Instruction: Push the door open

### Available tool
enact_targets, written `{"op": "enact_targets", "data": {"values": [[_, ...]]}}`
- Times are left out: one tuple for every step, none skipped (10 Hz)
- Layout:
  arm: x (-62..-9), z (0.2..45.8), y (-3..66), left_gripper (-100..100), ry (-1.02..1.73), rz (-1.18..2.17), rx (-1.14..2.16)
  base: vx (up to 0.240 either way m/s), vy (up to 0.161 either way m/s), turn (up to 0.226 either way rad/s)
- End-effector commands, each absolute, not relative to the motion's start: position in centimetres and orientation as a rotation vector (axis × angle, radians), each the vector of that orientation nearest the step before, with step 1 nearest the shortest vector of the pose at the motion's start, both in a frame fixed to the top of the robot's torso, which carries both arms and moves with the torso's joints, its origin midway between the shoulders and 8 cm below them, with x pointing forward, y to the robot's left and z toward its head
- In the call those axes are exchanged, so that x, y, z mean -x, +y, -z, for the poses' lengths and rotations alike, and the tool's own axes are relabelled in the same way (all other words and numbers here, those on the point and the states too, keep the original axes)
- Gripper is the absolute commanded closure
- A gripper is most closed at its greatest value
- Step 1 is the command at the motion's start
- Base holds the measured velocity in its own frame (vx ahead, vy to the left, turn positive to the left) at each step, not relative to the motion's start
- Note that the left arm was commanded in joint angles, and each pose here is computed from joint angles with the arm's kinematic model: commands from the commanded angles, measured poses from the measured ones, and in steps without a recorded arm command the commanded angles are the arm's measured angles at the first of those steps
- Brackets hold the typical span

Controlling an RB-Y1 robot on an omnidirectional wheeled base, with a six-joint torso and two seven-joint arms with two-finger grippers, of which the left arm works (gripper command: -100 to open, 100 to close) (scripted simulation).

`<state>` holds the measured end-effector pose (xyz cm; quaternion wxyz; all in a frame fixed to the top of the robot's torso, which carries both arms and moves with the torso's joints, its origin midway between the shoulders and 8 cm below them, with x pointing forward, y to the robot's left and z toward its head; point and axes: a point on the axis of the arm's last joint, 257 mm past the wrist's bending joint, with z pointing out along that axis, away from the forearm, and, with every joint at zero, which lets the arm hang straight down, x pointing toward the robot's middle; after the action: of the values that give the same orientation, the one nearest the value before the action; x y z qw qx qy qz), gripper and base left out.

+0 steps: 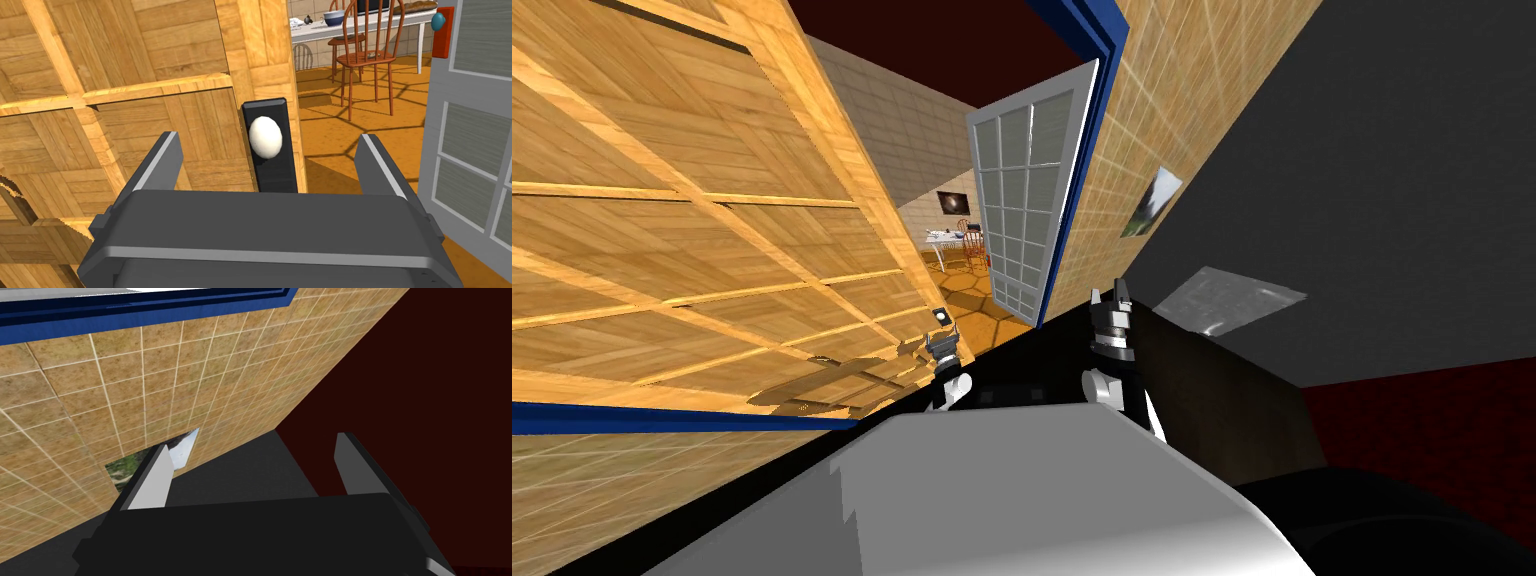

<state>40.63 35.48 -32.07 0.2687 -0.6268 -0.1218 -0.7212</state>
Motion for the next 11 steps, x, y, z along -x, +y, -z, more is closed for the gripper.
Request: {"op": "enact_targets", "data": {"values": [[-40.3,33.4,35.4,-100,-0.372,1.934,1.717,-0.004,0.113,-0.185],[-40.1,34.1,35.4,-100,-0.398,1.926,1.733,-0.007,0.125,-0.140],[-39.7,35.4,35.3,-100,-0.445,1.912,1.760,-0.022,0.142,-0.226],[-39.7,35.4,35.3,-100,-0.445,1.912,1.760,-0.016,0.111,-0.124],[-39.5,35.9,35.2,-100,-0.466,1.905,1.771,-0.011,0.086,-0.083],[-39.3,36.5,35.2,-100,-0.488,1.898,1.783,-0.017,0.091,-0.113],[-39.0,37.5,35.0,-100,-0.527,1.884,1.803,-0.018,0.103,-0.206],[-38.7,38.3,34.9,-100,-0.558,1.873,1.819,-0.016,0.144,-0.248],[-38.3,39.2,34.6,-100,-0.595,1.859,1.837,-0.055,0.158,-0.215],[-38.7,38.7,34.8,-100,-0.570,1.867,1.826,-0.032,0.070,-0.042],[-38.3,38.6,36.2,-100,-0.553,1.863,1.812,0.065,0.066,-0.018]]}}
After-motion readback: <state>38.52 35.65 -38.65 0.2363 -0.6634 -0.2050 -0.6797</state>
